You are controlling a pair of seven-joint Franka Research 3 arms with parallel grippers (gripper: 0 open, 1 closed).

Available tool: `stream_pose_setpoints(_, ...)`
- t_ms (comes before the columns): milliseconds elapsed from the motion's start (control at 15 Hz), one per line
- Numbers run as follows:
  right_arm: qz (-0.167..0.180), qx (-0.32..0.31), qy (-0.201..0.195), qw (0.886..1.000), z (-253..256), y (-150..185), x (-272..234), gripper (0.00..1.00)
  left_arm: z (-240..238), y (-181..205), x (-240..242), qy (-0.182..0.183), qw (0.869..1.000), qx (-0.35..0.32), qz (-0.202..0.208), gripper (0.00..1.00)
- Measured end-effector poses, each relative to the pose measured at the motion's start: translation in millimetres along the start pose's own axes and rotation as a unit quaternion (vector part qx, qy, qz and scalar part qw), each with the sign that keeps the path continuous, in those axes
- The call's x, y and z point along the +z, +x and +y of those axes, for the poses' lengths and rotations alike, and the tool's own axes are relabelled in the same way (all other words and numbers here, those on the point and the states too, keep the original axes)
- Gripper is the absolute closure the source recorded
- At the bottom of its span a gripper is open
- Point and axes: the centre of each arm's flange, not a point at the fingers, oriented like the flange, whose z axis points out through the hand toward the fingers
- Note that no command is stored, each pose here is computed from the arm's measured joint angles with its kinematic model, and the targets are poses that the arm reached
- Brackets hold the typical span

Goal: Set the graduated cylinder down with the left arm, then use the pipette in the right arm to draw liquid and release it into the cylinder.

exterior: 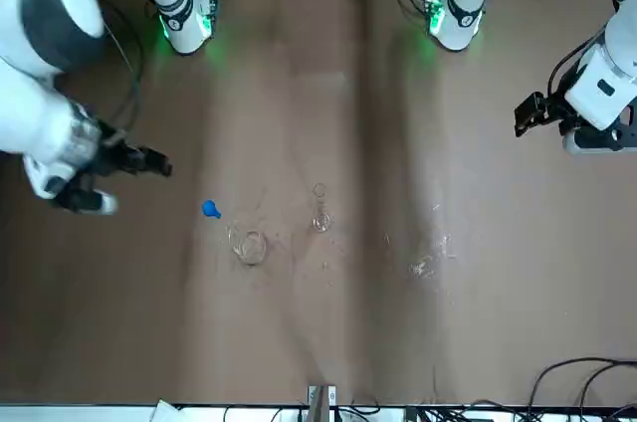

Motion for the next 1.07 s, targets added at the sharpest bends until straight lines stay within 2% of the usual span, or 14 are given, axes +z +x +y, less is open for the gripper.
stream_pose_setpoints(267, -0.002, -0.009, -0.059, 0.998, 24, -41, -50, 0.00, -1, 0, 0, 0.003, 1.000, 0.029, 0.000, 0.00)
stream_pose_setpoints(400, 0.005, -0.071, -0.084, 0.994, 29, -64, -77, 0.00, -1, 0, 0, 0.003, 1.000, 0.028, 0.000, 0.00)
stream_pose_setpoints(667, 0.014, -0.095, -0.086, 0.992, 33, -88, -99, 0.00, -1, 0, 1, 0.003, 1.000, 0.029, -0.001, 0.00)
stream_pose_setpoints(1067, 0.019, -0.104, -0.083, 0.991, 37, -100, -80, 0.00, -2, 1, 3, 0.003, 1.000, 0.029, -0.002, 0.00)
